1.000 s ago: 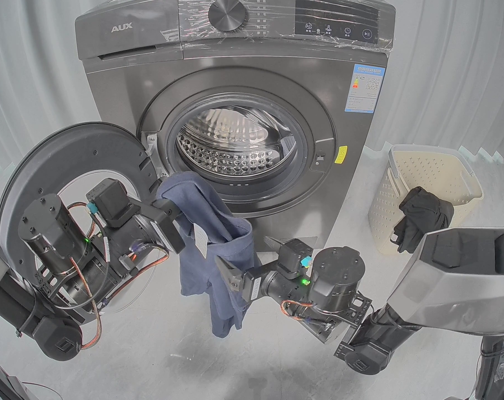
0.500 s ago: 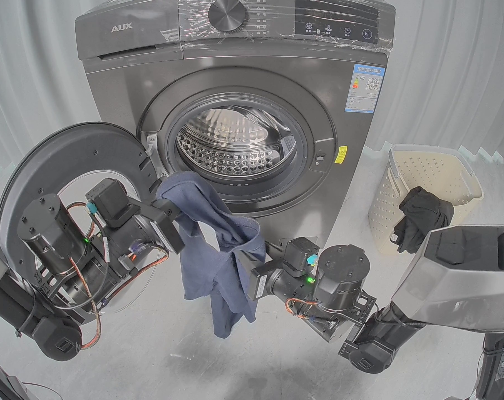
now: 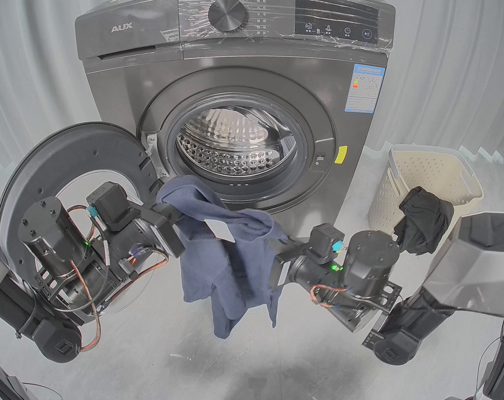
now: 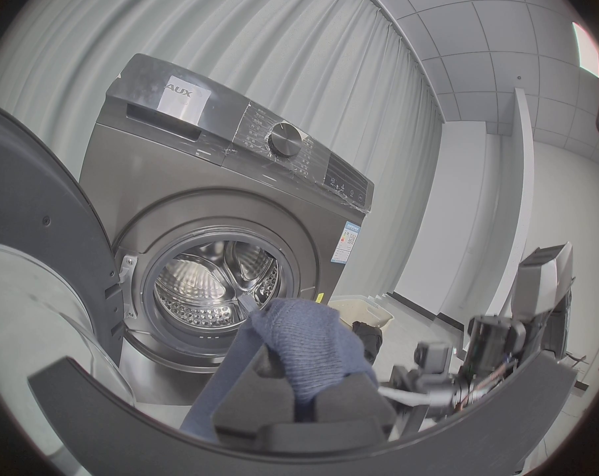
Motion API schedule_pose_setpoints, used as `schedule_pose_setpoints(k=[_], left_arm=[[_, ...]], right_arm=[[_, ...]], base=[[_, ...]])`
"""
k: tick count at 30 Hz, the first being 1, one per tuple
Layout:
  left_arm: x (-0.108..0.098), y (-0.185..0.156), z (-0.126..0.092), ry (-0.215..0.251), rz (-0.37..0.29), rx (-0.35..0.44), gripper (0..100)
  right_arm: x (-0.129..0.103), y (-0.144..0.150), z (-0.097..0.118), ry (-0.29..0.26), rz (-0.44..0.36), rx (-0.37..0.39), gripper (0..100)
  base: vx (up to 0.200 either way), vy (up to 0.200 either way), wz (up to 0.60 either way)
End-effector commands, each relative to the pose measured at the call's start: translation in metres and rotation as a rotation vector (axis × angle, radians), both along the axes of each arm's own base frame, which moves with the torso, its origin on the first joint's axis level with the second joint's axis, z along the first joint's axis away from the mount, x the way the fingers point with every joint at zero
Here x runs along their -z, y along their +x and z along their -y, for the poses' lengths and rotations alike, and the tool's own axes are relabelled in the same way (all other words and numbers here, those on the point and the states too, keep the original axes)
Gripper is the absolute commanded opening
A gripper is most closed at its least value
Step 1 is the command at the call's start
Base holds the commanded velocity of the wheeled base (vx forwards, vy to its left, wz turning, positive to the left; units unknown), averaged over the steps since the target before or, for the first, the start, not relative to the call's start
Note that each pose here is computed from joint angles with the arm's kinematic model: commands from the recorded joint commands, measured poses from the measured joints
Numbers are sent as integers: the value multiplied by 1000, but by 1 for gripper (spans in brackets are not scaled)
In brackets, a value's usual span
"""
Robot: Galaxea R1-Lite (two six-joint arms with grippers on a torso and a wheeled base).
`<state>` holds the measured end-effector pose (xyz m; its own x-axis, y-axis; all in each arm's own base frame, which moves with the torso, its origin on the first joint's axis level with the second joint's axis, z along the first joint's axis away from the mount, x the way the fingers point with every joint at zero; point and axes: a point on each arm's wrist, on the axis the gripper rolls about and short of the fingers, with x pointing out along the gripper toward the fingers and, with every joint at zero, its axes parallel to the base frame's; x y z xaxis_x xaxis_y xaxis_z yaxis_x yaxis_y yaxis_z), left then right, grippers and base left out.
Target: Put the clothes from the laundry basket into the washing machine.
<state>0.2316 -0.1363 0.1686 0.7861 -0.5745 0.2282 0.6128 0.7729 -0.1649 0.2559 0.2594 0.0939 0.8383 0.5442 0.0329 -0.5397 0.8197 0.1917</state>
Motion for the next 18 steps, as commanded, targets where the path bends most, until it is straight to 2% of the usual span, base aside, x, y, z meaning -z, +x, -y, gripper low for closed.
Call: schedule_pose_setpoints(k=[1,6,8,14,18], left_arm=[[9,-2,-1,22,-33,3,0],[15,-7,-3,43,-56,21,0],[16,-11,-5,54,-58,57,0],[14,-10,-5,53,-44,63,0],[6,-13,-5,75,14,74,0]], right_arm=[[-38,5,35,59,69,73,0],[-66,4,53,115,133,99,0],[-80,-2,58,150,170,97,0],[-88,-17,70,158,178,88,0],[-93,-28,75,159,188,63,0]], base=[[0,0,0],[0,0,0],[0,0,0],[0,0,0],[0,0,0]])
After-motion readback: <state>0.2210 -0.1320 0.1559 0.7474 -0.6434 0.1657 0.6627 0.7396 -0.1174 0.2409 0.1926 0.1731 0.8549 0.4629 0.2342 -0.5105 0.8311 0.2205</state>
